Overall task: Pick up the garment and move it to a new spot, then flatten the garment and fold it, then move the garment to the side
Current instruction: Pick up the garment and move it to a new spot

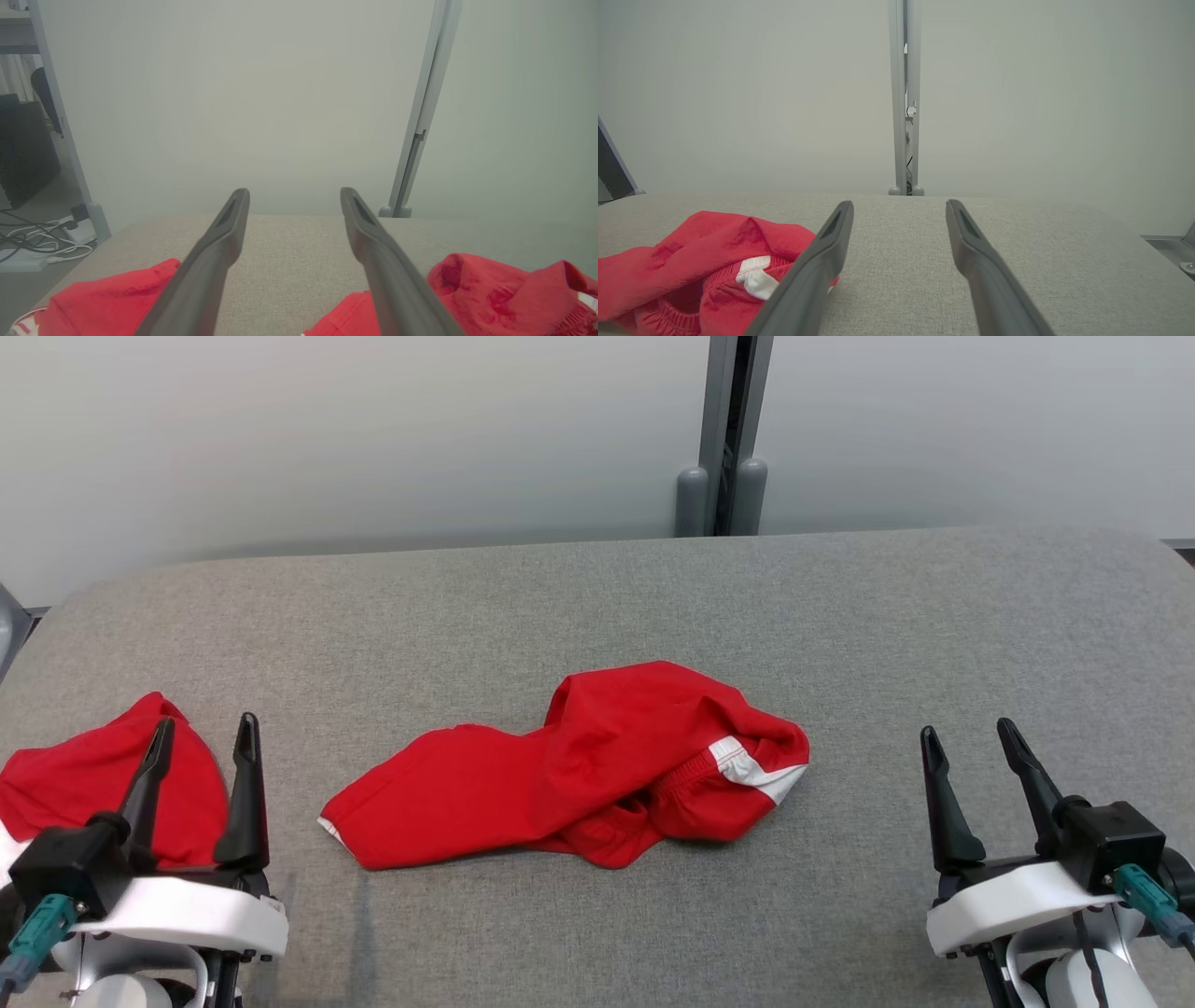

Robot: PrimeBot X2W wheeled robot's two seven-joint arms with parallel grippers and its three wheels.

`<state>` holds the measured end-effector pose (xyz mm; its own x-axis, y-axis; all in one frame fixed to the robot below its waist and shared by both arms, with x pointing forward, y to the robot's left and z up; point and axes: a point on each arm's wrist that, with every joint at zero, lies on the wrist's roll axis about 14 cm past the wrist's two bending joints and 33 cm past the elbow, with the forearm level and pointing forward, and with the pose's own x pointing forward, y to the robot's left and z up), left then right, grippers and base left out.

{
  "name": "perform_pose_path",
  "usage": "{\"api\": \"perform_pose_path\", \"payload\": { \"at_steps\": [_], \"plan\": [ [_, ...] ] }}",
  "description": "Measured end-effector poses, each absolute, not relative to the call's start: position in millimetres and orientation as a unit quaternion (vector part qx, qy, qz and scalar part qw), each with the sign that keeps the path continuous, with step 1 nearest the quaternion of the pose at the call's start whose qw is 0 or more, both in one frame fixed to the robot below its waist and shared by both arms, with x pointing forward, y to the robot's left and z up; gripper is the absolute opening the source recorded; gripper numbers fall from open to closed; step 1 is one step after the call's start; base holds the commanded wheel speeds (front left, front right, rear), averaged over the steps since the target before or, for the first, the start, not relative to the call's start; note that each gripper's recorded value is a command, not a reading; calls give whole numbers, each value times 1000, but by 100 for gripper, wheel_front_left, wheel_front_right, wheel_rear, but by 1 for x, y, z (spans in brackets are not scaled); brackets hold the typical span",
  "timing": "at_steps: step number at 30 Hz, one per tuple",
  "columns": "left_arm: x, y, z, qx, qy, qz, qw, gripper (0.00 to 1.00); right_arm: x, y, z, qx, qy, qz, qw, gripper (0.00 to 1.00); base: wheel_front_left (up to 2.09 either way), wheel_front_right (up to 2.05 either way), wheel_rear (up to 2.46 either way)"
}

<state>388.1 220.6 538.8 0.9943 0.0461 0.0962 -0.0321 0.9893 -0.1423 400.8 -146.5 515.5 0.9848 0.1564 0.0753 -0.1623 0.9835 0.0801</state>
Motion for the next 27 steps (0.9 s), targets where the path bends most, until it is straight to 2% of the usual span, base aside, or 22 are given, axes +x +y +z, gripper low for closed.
{"api": "perform_pose_path", "payload": {
  "at_steps": [10, 27],
  "plan": [
    [368, 208, 539, -41, -23, -8, 999, 100, 385, -146, 516, 32, -23, 82, 996, 100, 0, 0, 0],
    [355, 203, 527, -55, -10, -9, 998, 100, 362, -161, 515, 47, -17, 60, 997, 100, 0, 0, 0]
  ]
}}
